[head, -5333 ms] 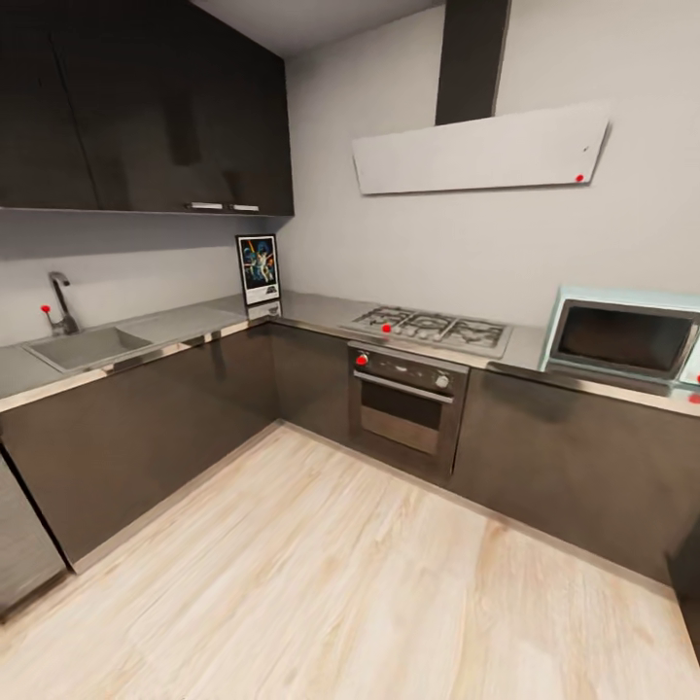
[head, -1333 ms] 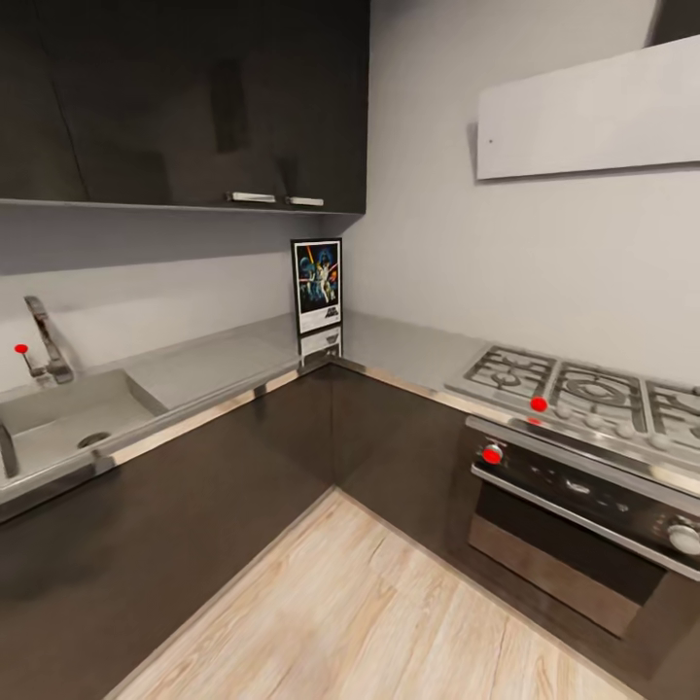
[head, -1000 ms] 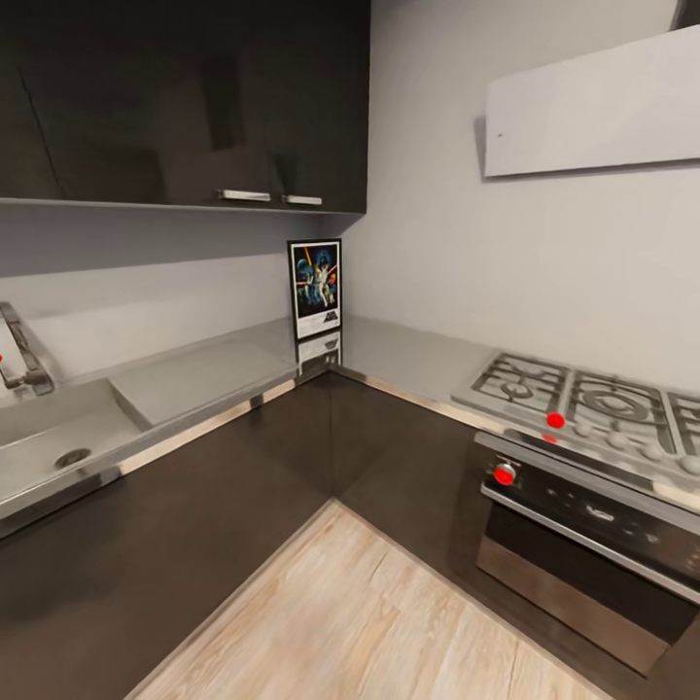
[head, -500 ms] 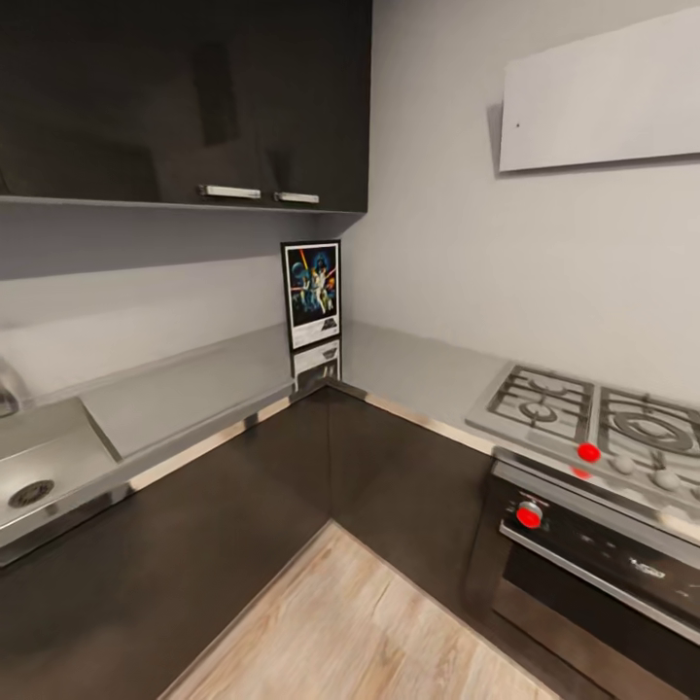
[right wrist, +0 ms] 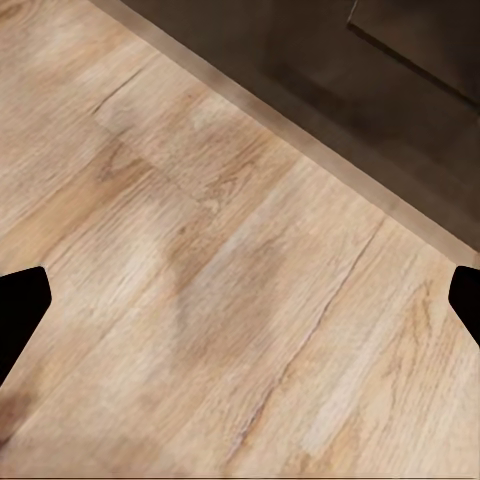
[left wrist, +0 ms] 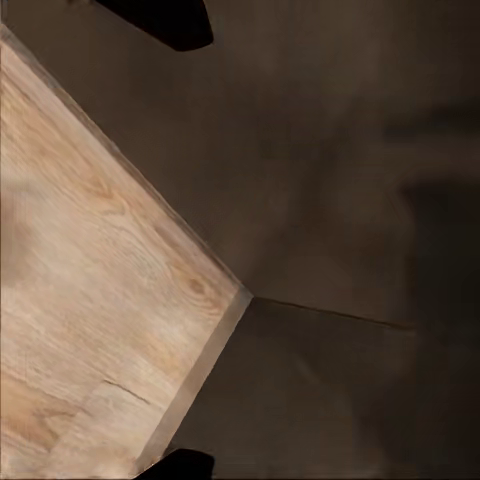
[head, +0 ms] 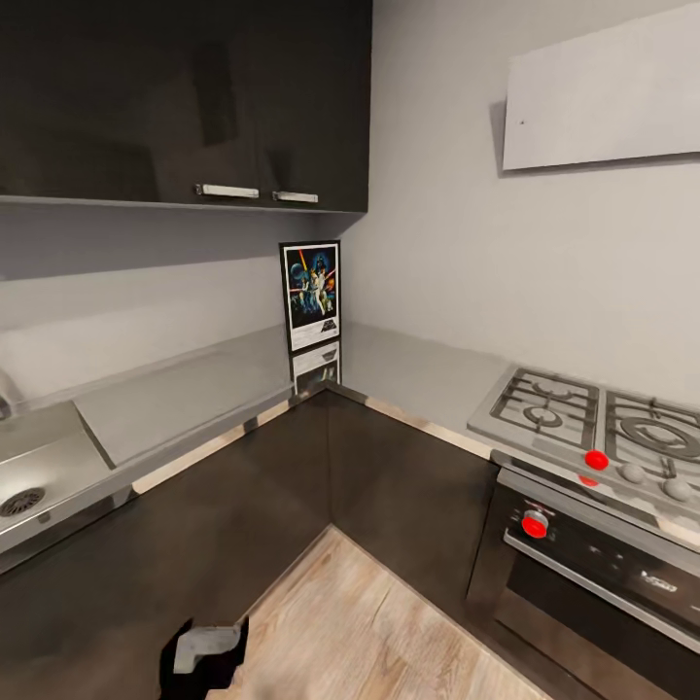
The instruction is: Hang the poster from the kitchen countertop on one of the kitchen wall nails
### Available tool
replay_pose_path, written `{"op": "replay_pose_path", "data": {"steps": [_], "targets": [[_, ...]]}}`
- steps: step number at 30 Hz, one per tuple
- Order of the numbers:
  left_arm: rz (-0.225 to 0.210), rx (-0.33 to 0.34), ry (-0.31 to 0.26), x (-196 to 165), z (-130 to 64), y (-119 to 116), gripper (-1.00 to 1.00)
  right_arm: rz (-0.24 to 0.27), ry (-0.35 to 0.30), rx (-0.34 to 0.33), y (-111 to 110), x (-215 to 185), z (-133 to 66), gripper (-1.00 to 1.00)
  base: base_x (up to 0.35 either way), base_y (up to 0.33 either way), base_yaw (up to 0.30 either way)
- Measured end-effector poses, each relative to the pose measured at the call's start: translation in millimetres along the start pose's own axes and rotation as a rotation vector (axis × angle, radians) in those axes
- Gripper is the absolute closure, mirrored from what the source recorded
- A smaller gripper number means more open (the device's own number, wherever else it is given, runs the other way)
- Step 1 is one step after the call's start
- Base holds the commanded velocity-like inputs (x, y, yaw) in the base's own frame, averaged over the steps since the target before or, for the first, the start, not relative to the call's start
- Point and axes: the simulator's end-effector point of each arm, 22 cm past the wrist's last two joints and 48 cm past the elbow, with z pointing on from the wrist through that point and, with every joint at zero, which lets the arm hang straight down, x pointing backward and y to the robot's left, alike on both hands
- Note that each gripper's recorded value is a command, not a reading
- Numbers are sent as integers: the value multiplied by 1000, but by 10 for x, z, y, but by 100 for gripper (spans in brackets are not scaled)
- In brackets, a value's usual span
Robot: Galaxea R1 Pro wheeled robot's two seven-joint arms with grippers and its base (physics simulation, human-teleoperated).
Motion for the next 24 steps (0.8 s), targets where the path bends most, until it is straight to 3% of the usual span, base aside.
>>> {"op": "replay_pose_path", "data": {"steps": [3,9,12,19,24], "targets": [[-18,11,-24,-493,13,-105,-100,-7,5,-5,10,24,-7,-100,0,0,0],[-68,26,-19,-810,17,-311,-100,-71,4,-42,92,38,-15,-100,0,0,0],[-80,38,-62,-1236,195,-385,-100,-104,4,-59,130,43,-19,-100,0,0,0],[-77,55,-89,-1848,477,-450,-100,-114,4,-64,140,45,-20,-100,0,0,0],[-69,74,-113,-2524,694,-517,-100,-116,4,-63,132,46,-20,-100,0,0,0]]}}
